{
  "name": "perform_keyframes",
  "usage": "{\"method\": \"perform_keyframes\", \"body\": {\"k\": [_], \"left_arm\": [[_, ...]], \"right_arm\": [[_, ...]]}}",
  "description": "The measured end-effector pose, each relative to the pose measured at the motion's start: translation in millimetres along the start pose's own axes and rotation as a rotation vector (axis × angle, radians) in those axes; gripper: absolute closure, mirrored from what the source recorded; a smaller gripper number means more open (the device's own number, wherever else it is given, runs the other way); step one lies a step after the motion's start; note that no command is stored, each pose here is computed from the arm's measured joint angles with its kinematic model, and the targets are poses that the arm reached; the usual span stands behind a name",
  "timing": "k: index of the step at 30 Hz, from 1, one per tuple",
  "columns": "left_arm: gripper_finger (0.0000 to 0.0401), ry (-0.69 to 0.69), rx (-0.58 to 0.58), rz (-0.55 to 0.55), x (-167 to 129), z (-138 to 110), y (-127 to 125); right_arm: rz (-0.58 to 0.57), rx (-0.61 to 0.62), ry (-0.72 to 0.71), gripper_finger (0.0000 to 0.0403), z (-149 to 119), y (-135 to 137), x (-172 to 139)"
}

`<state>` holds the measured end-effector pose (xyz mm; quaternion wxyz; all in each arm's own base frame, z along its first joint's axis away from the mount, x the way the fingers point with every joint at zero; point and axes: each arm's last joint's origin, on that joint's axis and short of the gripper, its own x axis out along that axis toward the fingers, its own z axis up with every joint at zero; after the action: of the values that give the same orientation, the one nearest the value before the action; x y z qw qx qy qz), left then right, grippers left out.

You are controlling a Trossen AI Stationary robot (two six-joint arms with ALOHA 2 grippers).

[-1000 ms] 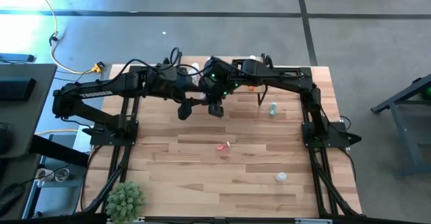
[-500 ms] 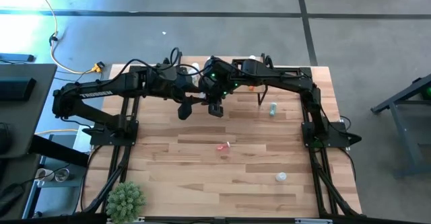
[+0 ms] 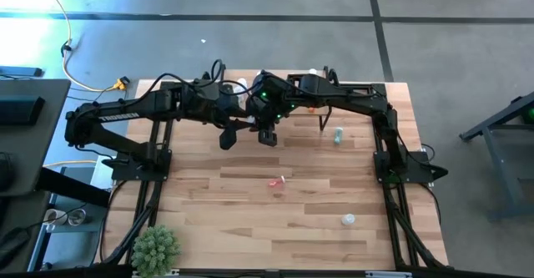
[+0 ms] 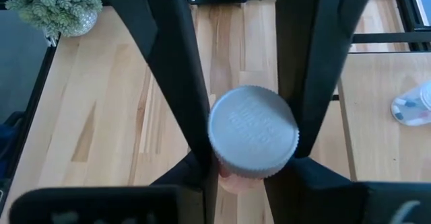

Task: Pick and place medicine bottles onto shelf by color
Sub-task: Put the bottom pink pill bottle on the shelf aligned with the other pink pill bottle

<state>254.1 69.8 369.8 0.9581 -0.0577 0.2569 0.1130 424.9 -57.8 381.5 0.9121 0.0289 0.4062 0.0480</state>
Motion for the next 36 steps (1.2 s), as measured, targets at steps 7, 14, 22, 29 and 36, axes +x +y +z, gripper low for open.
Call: {"method": "perform_keyframes", "body": {"k": [7, 14, 22, 29, 36], "left_arm": [[0.0295, 0.003, -0.001, 0.012, 0, 0, 0], [0.0293, 0.002, -0.016, 0.091, 0, -1, 3], [0.0294, -0.009, -0.088, 0.210, -1, -1, 6], [0.0292, -0.018, -0.094, 0.292, -1, 0, 9], [0.0292, -0.077, -0.104, 0.389, -3, 5, 14]], "right_arm": [[-0.027, -0.004, 0.002, 0.0248, 0, -1, 0], [-0.069, 0.076, 0.007, 0.0187, -1, -16, -11], [-0.104, 0.097, -0.003, 0.0181, -5, -33, -28], [-0.163, 0.132, -0.058, 0.0181, -7, -53, -57], [-0.290, 0.151, -0.122, 0.0180, -13, -69, -102]]}}
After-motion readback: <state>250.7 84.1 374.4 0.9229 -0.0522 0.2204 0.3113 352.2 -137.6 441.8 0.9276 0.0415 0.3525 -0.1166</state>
